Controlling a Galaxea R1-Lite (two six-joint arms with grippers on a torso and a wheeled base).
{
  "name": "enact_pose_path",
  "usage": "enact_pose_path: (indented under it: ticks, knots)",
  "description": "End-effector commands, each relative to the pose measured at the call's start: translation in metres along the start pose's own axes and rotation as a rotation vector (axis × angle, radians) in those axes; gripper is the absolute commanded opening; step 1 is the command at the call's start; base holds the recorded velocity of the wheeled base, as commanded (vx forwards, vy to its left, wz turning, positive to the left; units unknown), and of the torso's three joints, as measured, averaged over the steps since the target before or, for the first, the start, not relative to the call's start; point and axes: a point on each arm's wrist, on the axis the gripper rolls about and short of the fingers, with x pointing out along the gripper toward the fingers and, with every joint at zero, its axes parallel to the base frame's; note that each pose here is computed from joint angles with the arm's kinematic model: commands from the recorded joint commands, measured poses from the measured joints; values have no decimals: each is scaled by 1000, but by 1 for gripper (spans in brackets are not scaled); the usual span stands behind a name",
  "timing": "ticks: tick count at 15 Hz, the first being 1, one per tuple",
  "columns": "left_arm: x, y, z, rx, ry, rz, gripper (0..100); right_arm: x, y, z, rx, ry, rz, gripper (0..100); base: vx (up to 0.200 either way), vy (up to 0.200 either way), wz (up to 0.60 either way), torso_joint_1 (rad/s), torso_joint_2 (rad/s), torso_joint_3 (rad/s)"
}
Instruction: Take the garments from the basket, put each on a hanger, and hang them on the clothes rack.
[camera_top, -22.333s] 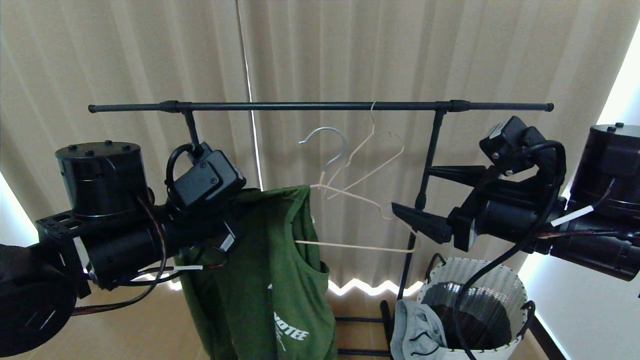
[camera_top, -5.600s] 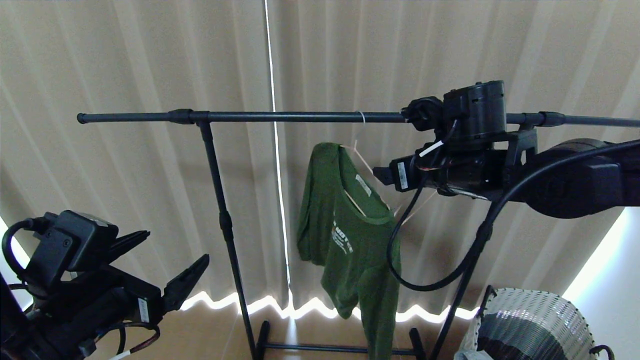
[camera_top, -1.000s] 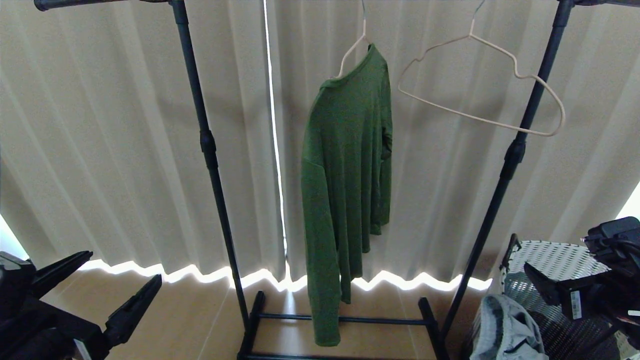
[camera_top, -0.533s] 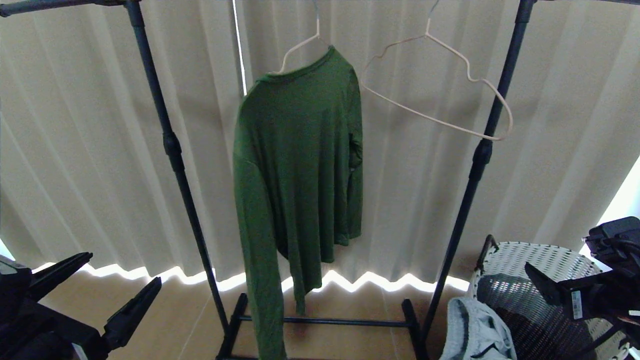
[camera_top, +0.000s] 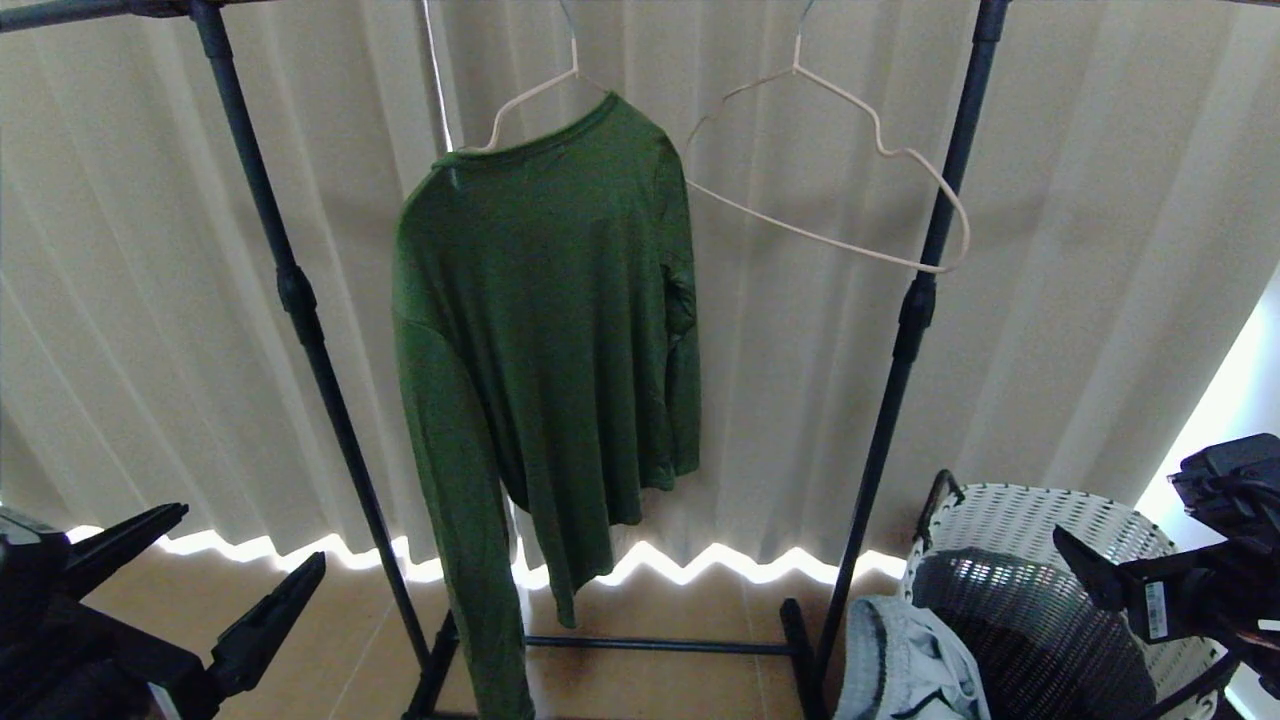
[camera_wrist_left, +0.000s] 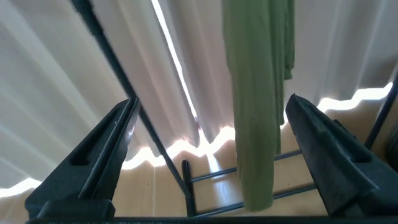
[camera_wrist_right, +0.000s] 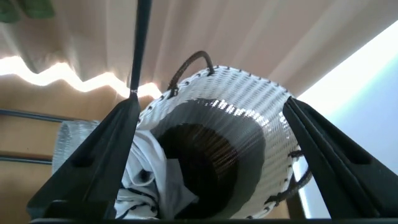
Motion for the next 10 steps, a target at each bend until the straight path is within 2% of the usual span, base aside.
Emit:
enact_pose_path:
  ticks: [1, 3, 5, 7, 10]
  knots:
    - [1, 0, 0, 0, 4, 0, 100, 0, 0, -1, -2, 3, 3, 100, 200, 0, 0, -2, 2, 7]
    - [0, -1, -1, 2, 6, -4, 100, 0, 0, -1, -2, 3, 3, 100, 200, 0, 0, 0, 5, 5]
    - [0, -3, -1, 3, 1, -23, 100, 0, 1, -2, -5, 10, 10, 100, 0, 0, 0, 0, 0, 0]
    - [-1, -6, 0, 6, -5, -53, 100, 4, 4, 0, -51, 0, 77, 100, 0, 0, 0, 0, 0, 0]
    - [1, -7, -1, 8, 3, -58, 100, 10, 12, -8, -306, 38, 151, 100, 0, 0, 0, 0, 0, 0]
